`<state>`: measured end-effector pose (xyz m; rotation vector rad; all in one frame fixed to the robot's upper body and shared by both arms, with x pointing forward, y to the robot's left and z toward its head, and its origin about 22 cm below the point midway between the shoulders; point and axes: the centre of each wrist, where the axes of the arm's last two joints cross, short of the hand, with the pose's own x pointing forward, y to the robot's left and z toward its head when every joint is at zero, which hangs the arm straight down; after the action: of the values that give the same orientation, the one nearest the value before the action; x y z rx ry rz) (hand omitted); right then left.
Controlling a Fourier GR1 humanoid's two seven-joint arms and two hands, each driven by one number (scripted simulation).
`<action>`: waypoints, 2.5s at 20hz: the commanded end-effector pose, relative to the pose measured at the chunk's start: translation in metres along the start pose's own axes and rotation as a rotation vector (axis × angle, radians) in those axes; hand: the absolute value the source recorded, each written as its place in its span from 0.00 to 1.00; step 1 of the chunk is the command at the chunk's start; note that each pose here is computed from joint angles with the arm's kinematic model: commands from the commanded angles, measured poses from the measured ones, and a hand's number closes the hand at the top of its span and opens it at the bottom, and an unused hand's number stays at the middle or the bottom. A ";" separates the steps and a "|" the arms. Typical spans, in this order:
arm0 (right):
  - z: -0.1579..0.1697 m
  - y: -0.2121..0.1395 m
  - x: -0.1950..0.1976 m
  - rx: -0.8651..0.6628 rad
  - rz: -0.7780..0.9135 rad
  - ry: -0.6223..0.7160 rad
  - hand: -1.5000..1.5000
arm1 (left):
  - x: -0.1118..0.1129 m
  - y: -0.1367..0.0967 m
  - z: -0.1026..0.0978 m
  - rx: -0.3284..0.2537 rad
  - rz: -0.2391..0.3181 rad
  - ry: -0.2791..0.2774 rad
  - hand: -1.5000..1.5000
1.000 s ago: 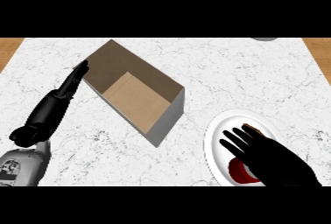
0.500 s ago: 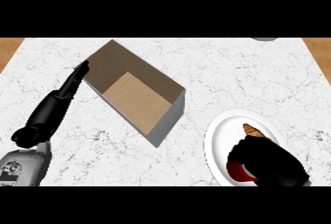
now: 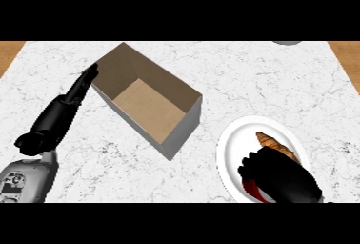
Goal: Pick the can from the plate and place it in the cardboard box
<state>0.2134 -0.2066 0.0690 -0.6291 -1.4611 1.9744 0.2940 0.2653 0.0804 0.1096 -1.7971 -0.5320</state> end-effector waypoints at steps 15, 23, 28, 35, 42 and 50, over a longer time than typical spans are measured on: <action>-0.121 -0.080 0.141 -0.372 -0.075 0.127 1.00 | 0.009 -0.025 -0.019 -0.138 0.020 -0.032 0.50; -0.129 -0.129 0.128 -0.636 -0.259 0.429 1.00 | 0.008 -0.025 -0.024 -0.130 0.026 -0.027 0.50; -0.145 -0.166 0.120 -0.745 -0.335 0.632 1.00 | 0.007 -0.022 -0.031 -0.123 0.017 -0.033 0.50; -0.179 -0.212 0.107 -0.787 -0.399 0.800 1.00 | 0.004 -0.034 -0.030 -0.124 0.042 -0.017 0.50; -0.211 -0.239 0.079 -0.505 -0.373 0.872 1.00 | -0.007 -0.020 -0.018 -0.103 0.015 -0.014 0.50; -0.235 -0.213 0.048 -0.154 -0.461 0.802 1.00 | -0.002 -0.022 -0.018 -0.070 0.019 0.011 0.50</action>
<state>0.3646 0.0342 0.2118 -0.9798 -1.2560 0.9892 0.3101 0.2394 0.0860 0.0259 -1.8472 -0.5944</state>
